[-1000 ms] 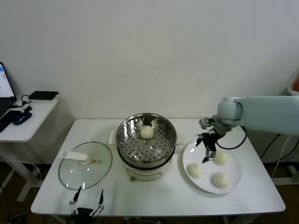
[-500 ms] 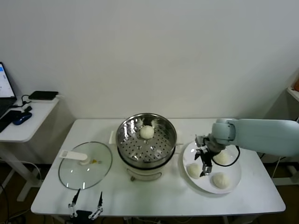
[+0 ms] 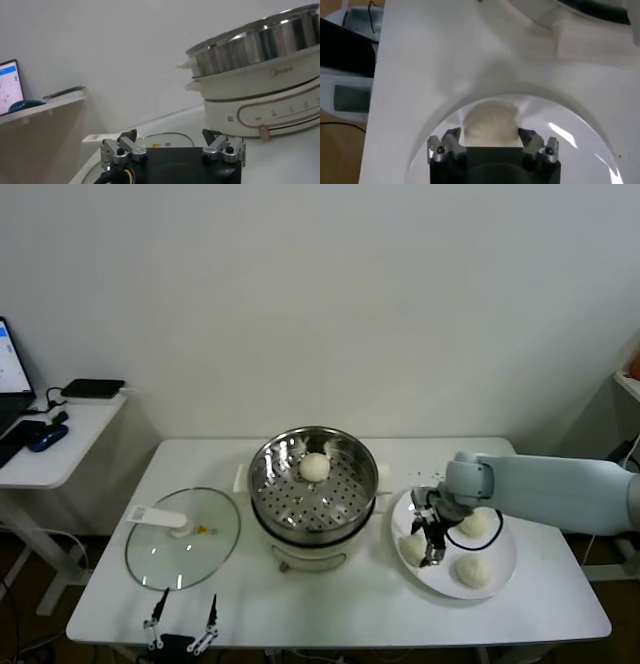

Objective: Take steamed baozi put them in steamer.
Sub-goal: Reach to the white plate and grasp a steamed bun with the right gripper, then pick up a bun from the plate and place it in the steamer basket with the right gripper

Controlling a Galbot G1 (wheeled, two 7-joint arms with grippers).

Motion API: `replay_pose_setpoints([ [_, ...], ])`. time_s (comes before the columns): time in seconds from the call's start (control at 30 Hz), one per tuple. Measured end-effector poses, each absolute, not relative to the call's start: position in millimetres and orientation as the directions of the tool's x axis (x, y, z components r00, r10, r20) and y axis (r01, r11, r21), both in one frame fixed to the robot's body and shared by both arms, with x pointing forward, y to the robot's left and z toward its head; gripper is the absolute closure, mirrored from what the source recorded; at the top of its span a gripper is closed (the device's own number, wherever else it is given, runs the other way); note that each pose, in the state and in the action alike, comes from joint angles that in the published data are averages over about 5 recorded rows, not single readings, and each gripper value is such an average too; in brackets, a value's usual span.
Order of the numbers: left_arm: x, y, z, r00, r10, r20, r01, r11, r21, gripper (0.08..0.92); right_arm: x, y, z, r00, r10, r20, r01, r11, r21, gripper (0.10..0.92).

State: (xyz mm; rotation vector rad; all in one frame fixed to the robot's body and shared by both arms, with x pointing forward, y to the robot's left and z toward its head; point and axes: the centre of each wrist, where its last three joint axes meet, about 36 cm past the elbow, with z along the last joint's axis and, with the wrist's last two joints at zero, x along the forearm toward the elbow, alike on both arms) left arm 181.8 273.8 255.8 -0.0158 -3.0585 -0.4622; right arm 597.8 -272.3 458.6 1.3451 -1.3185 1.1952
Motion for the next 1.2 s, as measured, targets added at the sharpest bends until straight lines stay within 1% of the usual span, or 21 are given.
replay_pose_setpoints([
  [0.2, 182.7, 274.5, 256.3, -0.999, 0.002, 0.046, 0.016, 0.955, 0.297, 0.177, 598.5, -273.0, 460.0, -0.029, -0.148, 0.989, -0.998, -0.055, -0.038, 0.391],
  [0.37, 181.7, 273.9, 258.5, -0.999, 0.002, 0.044, 0.015, 0.955, 0.298, 0.177, 598.8, -275.0, 468.1, -0.023, -0.15, 0.988, -0.997, -0.063, -0.033, 0.4],
  [0.53, 180.7, 273.1, 262.0, -0.999, 0.004, 0.042, 0.016, 0.954, 0.299, 0.177, 602.1, -277.0, 491.5, -0.026, -0.15, 0.988, -0.996, -0.078, -0.038, 0.403],
  [0.7, 181.1, 271.9, 265.5, -0.999, 0.012, 0.039, 0.023, 0.954, 0.299, 0.177, 606.4, -272.2, 533.7, -0.027, -0.158, 0.987, -0.993, -0.109, -0.045, 0.403],
  [0.9, 180.7, 270.9, 268.6, -0.999, 0.02, 0.036, 0.03, 0.953, 0.3, 0.177, 612.7, -261.2, 603.7, -0.041, -0.178, 0.983, -0.988, -0.138, -0.066, 0.403],
  [1.07, 178.0, 267.7, 270.4, -0.999, 0.033, 0.037, 0.042, 0.953, 0.3, 0.177, 618.0, -244.4, 664.0, -0.066, -0.205, 0.976, -0.983, -0.152, -0.099, 0.403],
  [1.2, 177.5, 266.1, 272.7, -0.999, 0.041, 0.033, 0.049, 0.952, 0.303, 0.177, 620.9, -223.3, 697.8, -0.082, -0.222, 0.972, -0.979, -0.165, -0.12, 0.403],
])
